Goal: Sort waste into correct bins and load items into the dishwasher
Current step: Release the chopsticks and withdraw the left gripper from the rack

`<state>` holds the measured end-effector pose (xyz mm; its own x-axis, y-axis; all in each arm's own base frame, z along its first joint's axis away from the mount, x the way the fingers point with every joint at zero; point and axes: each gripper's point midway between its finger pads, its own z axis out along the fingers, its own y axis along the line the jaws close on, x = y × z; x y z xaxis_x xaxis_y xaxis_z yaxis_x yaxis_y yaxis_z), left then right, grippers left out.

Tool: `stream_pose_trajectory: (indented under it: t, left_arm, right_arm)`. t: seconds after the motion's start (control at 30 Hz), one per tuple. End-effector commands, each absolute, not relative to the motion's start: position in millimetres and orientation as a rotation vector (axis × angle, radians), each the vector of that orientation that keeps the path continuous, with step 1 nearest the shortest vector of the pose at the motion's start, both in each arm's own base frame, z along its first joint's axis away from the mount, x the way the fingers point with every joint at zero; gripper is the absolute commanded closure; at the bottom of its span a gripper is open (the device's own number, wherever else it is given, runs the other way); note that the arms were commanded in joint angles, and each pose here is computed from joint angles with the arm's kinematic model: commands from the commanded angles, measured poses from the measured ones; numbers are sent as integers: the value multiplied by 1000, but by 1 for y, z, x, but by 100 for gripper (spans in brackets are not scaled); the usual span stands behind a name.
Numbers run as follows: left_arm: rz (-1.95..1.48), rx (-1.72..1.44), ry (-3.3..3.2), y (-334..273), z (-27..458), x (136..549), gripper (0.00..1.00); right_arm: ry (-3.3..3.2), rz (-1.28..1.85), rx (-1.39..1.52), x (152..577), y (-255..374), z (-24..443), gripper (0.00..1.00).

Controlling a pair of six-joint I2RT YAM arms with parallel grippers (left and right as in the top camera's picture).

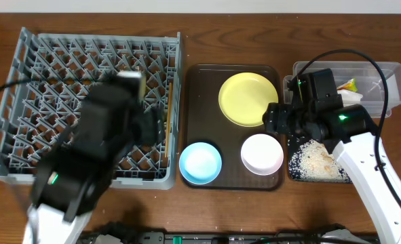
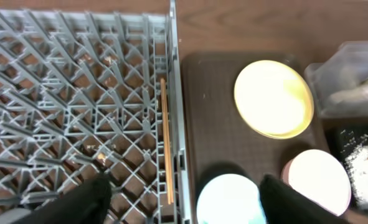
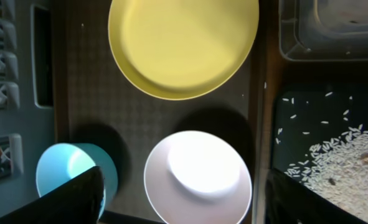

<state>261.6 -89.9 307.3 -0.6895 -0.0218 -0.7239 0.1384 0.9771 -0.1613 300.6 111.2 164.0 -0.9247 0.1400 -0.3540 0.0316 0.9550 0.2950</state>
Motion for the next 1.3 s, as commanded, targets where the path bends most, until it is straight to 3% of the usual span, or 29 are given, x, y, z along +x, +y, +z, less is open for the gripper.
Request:
stream_pose_trajectory:
  t: [0.0, 0.03, 0.07, 0.33, 0.4, 1.03, 1.27]
  left_arm:
    - [-266, 70, 2258, -83, 325, 249, 15]
    - [-272, 68, 2239, -81, 329, 244, 14]
    - [-277, 67, 2224, -80, 333, 241, 14]
    - [-281, 67, 2214, -75, 336, 230, 12]
    - [-275, 68, 2232, -75, 332, 228, 7]
    - [-260, 71, 2277, -71, 323, 220, 5]
    - [-167, -138, 2059, -25, 344, 220, 5]
  right_arm:
    - [2738, 394, 69, 299, 115, 162, 9]
    - [2744, 391, 70, 297, 115, 161, 1]
    - [2747, 390, 71, 297, 114, 161, 1]
    - [2747, 391, 71, 297, 114, 161, 1]
    - [2747, 391, 71, 297, 114, 161, 1]
    - [2747, 390, 71, 297, 114, 161, 1]
    - [2747, 390, 71, 297, 114, 161, 1]
